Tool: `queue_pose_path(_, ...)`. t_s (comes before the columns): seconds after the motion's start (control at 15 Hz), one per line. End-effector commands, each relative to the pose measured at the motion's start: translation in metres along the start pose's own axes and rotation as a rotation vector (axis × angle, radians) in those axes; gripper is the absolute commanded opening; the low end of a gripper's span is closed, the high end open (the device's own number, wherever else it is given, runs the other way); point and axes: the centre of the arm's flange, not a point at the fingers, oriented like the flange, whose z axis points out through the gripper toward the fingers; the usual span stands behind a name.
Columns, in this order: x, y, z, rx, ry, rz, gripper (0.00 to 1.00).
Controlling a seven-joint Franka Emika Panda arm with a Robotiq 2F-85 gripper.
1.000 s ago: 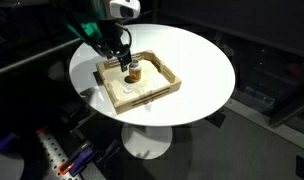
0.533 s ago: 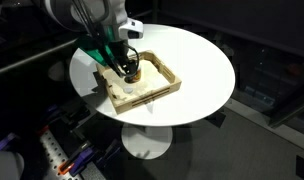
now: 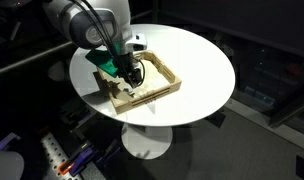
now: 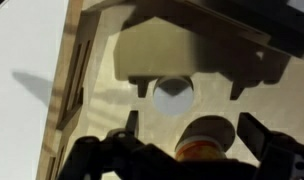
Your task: Cover the bottle with the lid
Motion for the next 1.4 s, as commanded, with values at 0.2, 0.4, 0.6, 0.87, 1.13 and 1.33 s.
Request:
queue_pose_path(0.2, 0.004, 0.014, 0.028, 0.014, -0.001, -0.007, 1.0)
queue_pose_path(0.4, 0.002, 0.016, 0.035, 0.016, -0.006, -0.011, 0.85)
queue_pose_path(0.6, 0.003, 0.014, 0.032, 0.016, 0.0, -0.016, 0.59)
queue_pose_path(0.87, 0.006, 0.011, 0.019, 0.016, 0.014, -0.013, 0.28)
queue_pose_path(1.13, 0.006, 0.005, 0.002, 0.025, 0.025, -0.017, 0.16)
queue_pose_path(1.33, 0.01, -0.002, -0.021, 0.038, 0.037, -0.026, 0.16)
